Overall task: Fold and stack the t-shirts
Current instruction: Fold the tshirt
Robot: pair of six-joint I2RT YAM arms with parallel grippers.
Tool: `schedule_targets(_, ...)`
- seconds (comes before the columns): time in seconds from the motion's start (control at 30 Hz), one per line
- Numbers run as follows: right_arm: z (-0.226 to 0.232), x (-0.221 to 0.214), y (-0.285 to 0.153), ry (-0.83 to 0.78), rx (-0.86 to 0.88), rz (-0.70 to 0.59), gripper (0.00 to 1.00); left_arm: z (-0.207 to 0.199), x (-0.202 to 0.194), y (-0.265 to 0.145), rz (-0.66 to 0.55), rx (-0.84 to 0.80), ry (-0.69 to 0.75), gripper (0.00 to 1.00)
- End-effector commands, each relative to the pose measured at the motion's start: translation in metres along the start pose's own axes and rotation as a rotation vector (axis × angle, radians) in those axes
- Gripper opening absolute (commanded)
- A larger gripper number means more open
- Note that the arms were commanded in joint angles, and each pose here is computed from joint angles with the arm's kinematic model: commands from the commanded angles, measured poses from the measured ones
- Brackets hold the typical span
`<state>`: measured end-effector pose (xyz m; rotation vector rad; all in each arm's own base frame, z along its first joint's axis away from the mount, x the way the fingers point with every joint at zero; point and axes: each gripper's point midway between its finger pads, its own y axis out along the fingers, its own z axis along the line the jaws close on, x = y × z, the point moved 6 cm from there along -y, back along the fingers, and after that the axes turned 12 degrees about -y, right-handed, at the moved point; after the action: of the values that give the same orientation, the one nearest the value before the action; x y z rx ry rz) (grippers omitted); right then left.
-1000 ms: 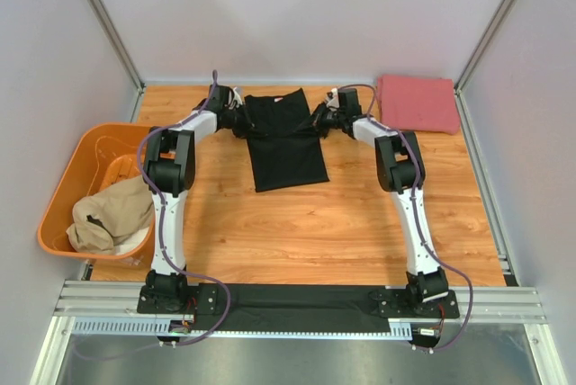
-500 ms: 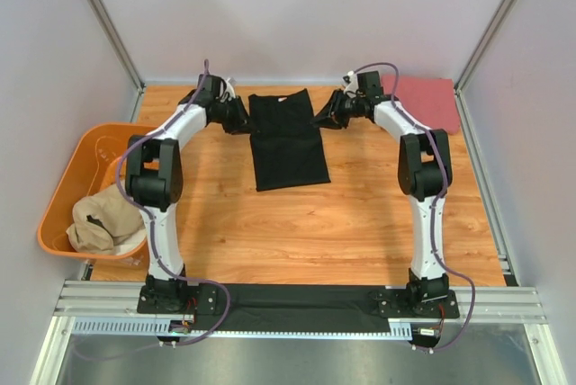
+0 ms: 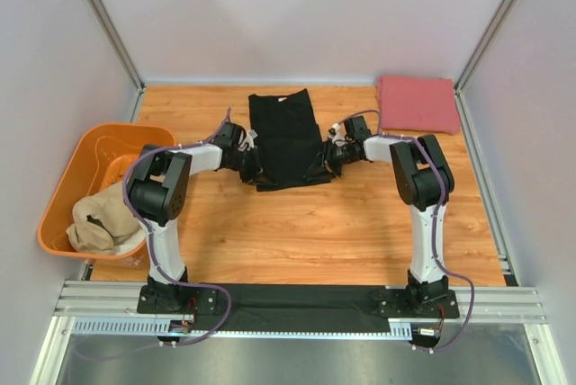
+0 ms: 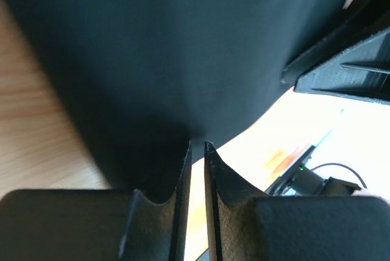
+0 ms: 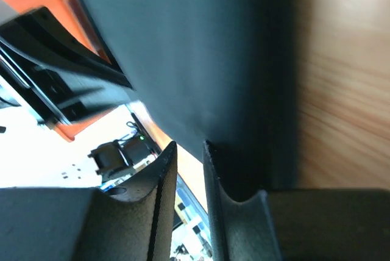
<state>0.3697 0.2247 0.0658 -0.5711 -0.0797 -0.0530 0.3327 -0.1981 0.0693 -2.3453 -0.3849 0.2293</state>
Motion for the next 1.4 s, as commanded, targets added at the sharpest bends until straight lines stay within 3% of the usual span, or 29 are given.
schedule_targets(0.0,-0.015,-0.009,-0.001,-0.055,0.005,0.003,0.25,0.008,0.002,-0.002,-0.026,0.016,0.015,0.2)
schedule_targets(0.3,-0.029,-0.069,-0.015,0.002,-0.003,0.014,0.25,0.056,-0.048,-0.019,0.026,0.172,0.0,0.18)
schedule_targets(0.53,-0.014,-0.126,-0.054,-0.003,-0.09,0.033,0.26,0.045,-0.096,-0.067,0.015,0.216,0.132,0.23)
schedule_targets(0.63,-0.001,-0.134,-0.077,-0.123,-0.182,-0.02,0.32,0.034,-0.109,-0.1,-0.041,0.218,0.183,0.3)
schedule_targets(0.7,0.001,-0.139,-0.092,-0.167,-0.285,-0.065,0.45,0.026,-0.117,-0.121,-0.091,0.214,0.202,0.37)
schedule_targets(0.77,-0.002,-0.139,-0.096,-0.194,-0.326,-0.09,0.52,0.028,-0.12,-0.131,-0.141,0.247,0.176,0.41)
schedule_targets(0.93,-0.007,-0.126,-0.085,-0.126,-0.318,-0.117,0.54,0.034,-0.121,-0.11,-0.119,0.238,-0.019,0.42)
schedule_targets(1.07,-0.012,-0.114,-0.075,-0.101,-0.304,-0.126,0.53,0.034,-0.107,-0.089,-0.161,0.177,-0.087,0.42)
schedule_targets(1.17,-0.014,-0.105,-0.071,-0.122,-0.31,-0.109,0.53,0.015,-0.095,-0.094,-0.23,0.207,0.061,0.41)
schedule_targets(1.37,-0.017,-0.108,-0.076,-0.112,-0.333,-0.076,0.52,-0.046,-0.099,-0.092,-0.284,0.258,0.593,0.43)
